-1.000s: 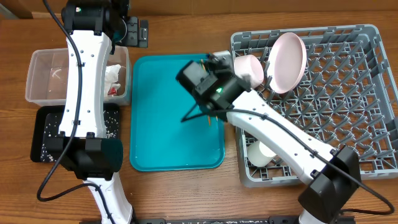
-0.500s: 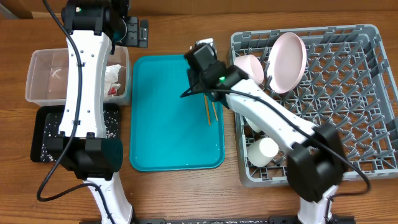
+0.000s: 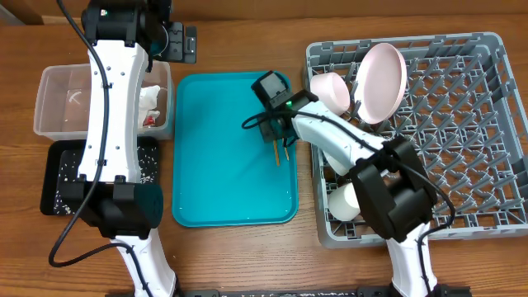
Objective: Sort waste into correct bins and load items into the dishwasher
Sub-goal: 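Move the right gripper over the wooden chopsticks on the teal tray, then lower the right gripper and pinch one chopstick off the tray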
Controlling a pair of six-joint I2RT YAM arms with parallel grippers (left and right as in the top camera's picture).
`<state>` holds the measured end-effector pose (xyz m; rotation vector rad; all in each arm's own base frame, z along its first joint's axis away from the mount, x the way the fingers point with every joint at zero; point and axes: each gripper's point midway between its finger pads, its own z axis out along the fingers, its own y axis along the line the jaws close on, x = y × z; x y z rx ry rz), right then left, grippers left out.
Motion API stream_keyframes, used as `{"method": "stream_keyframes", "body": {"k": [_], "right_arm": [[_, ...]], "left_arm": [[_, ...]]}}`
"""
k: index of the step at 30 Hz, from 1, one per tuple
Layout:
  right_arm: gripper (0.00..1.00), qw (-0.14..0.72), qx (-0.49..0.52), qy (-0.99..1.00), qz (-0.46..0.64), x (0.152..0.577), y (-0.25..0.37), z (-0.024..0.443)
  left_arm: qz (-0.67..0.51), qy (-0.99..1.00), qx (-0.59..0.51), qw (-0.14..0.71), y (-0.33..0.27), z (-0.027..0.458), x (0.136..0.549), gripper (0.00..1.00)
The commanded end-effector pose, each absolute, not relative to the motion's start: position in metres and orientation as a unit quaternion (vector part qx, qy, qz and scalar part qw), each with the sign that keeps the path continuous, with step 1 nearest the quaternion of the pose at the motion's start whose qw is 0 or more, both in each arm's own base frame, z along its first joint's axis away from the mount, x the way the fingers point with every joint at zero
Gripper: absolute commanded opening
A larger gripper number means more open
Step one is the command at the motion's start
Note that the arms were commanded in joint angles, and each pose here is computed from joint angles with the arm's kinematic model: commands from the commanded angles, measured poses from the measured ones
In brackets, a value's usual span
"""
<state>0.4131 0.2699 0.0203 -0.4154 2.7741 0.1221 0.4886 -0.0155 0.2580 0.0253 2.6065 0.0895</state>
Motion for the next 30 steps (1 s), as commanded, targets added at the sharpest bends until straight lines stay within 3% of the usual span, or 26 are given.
{"method": "stream_keyframes", "body": {"k": [1,7,13,18,30], "right_arm": [[0.38,0.134,-0.155,0.976,0.069,0.407,0.274,0.004],[0.33,0.116,-0.162,0.978,0.062,0.398,0.276,-0.008],[0.13,0.109,-0.169,0.978,0.059,0.391,0.279,-0.01],[0.04,0.105,-0.175,0.977,0.057,0.388,0.283,-0.005],[0.05,0.117,-0.184,0.974,0.053,0.401,0.29,0.037]], "left_arm": [[0.038,0.959,0.014,0.281,-0.015,0.272,0.488,1.0],[0.038,0.959,0.014,0.281,-0.015,0.272,0.488,1.0],[0.038,0.959,0.014,0.281,-0.015,0.272,0.488,1.0],[0.038,0.959,0.014,0.281,-0.015,0.272,0.488,1.0],[0.038,0.959,0.014,0.281,-0.015,0.272,0.488,1.0]]}}
